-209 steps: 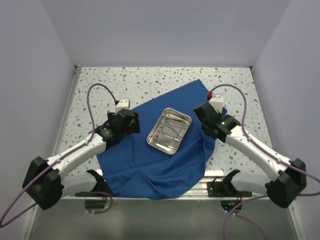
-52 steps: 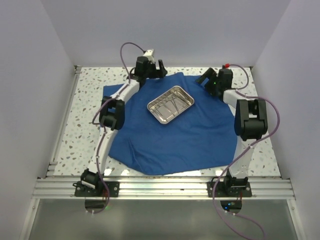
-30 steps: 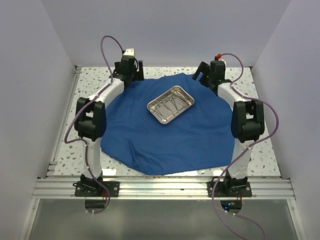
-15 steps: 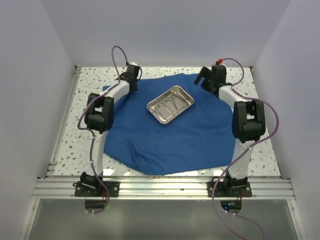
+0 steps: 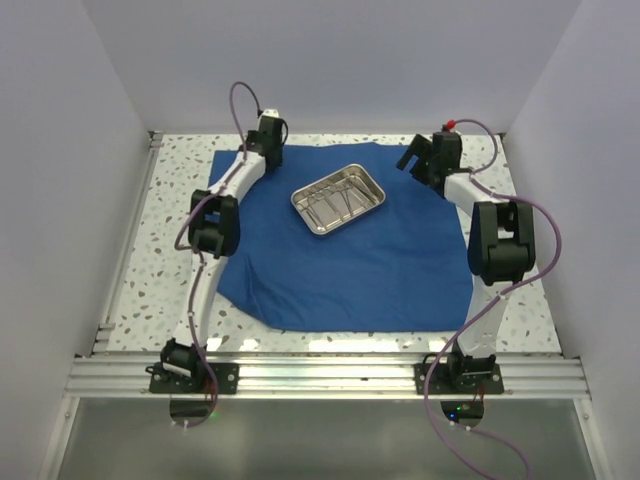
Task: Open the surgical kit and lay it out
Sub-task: Smooth out the surgical kit at the center of the board.
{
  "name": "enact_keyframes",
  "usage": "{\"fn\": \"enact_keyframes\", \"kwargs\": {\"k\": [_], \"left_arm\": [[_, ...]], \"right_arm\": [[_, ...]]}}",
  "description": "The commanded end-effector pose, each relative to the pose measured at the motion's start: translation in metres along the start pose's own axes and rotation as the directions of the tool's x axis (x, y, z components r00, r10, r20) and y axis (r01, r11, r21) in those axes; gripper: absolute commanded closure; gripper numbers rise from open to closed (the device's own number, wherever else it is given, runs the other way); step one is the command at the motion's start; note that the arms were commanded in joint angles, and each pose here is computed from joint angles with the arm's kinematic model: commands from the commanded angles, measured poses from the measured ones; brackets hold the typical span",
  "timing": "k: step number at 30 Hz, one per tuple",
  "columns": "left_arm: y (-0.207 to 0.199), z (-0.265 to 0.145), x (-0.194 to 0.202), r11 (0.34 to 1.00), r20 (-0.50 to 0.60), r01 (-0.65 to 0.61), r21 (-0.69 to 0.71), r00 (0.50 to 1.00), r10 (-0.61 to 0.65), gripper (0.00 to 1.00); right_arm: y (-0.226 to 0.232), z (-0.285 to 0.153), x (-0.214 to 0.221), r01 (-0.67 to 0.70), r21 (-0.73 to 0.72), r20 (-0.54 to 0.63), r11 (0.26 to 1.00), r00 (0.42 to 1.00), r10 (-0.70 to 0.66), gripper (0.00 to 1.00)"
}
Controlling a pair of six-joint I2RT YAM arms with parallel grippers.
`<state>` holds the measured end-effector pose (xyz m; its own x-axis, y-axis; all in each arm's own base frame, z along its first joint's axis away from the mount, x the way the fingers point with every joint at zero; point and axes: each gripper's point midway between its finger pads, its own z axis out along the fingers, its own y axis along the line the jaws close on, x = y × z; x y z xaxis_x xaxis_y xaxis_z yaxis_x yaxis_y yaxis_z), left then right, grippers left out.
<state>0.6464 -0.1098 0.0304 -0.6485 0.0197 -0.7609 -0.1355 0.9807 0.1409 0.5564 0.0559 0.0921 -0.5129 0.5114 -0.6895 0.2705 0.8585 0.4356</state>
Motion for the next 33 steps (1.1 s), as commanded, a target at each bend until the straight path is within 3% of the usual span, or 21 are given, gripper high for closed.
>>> {"fn": "enact_keyframes", "kwargs": {"k": [1, 3, 4, 7, 9, 11, 12, 13, 20, 26, 29, 30, 33], "left_arm": [[0.023, -0.016, -0.050, 0.997, 0.136, 0.083, -0.002, 0.987, -0.082, 0.01], [0.034, -0.027, -0.044, 0.995, 0.134, 0.091, -0.034, 0.987, -0.086, 0.00], [0.049, -0.054, -0.078, 0.988, 0.226, 0.139, -0.061, 0.966, -0.122, 0.00], [0.083, -0.080, -0.090, 0.968, 0.268, 0.227, -0.104, 0.944, -0.193, 0.00], [0.113, -0.075, -0.096, 0.948, 0.257, 0.307, -0.088, 0.926, -0.276, 0.00], [0.132, -0.055, -0.071, 0.941, 0.163, 0.307, -0.140, 0.945, -0.284, 0.00], [0.149, -0.052, -0.081, 0.929, 0.173, 0.333, -0.159, 0.936, -0.306, 0.00], [0.152, -0.036, -0.055, 0.933, 0.094, 0.308, -0.186, 0.951, -0.295, 0.00], [0.176, -0.006, -0.012, 0.932, 0.019, 0.344, -0.111, 0.939, -0.345, 0.09], [0.128, -0.006, 0.011, 0.955, -0.107, 0.274, 0.117, 0.959, -0.262, 0.26], [0.115, -0.022, 0.023, 0.960, -0.114, 0.240, 0.145, 0.968, -0.225, 0.26], [0.103, -0.035, 0.008, 0.959, -0.071, 0.224, 0.174, 0.974, -0.215, 0.25], [0.095, -0.044, 0.011, 0.958, -0.084, 0.207, 0.197, 0.977, -0.194, 0.24]], "right_arm": [[0.019, -0.017, -0.037, 0.005, -0.053, 0.098, 0.999, 0.995, 0.000, 0.01], [0.018, -0.016, -0.036, 0.006, -0.053, 0.094, 0.999, 0.996, -0.001, 0.01], [0.019, -0.016, -0.035, 0.007, -0.053, 0.090, 0.999, 0.996, -0.002, 0.01], [0.018, -0.014, -0.032, 0.007, -0.061, 0.082, 0.998, 0.997, -0.002, 0.01], [0.016, -0.014, -0.031, 0.007, -0.058, 0.083, 0.998, 0.997, -0.002, 0.01], [0.016, -0.013, -0.030, 0.009, -0.060, 0.084, 0.998, 0.996, -0.004, 0.01], [0.014, -0.013, -0.029, 0.008, -0.058, 0.082, 0.998, 0.997, -0.003, 0.01], [0.018, -0.012, -0.026, 0.009, -0.080, 0.072, 0.997, 0.997, -0.003, 0.01], [0.020, -0.010, -0.024, 0.006, -0.093, 0.059, 0.996, 0.998, 0.000, 0.01], [0.019, -0.008, -0.020, 0.009, -0.086, 0.047, 0.996, 0.999, -0.005, 0.01], [0.018, -0.007, -0.018, 0.009, -0.086, 0.041, 0.996, 0.999, -0.005, 0.01], [0.018, -0.007, -0.018, 0.009, -0.085, 0.039, 0.996, 0.999, -0.005, 0.01], [0.016, -0.007, -0.017, 0.009, -0.080, 0.037, 0.997, 0.999, -0.006, 0.01]]}}
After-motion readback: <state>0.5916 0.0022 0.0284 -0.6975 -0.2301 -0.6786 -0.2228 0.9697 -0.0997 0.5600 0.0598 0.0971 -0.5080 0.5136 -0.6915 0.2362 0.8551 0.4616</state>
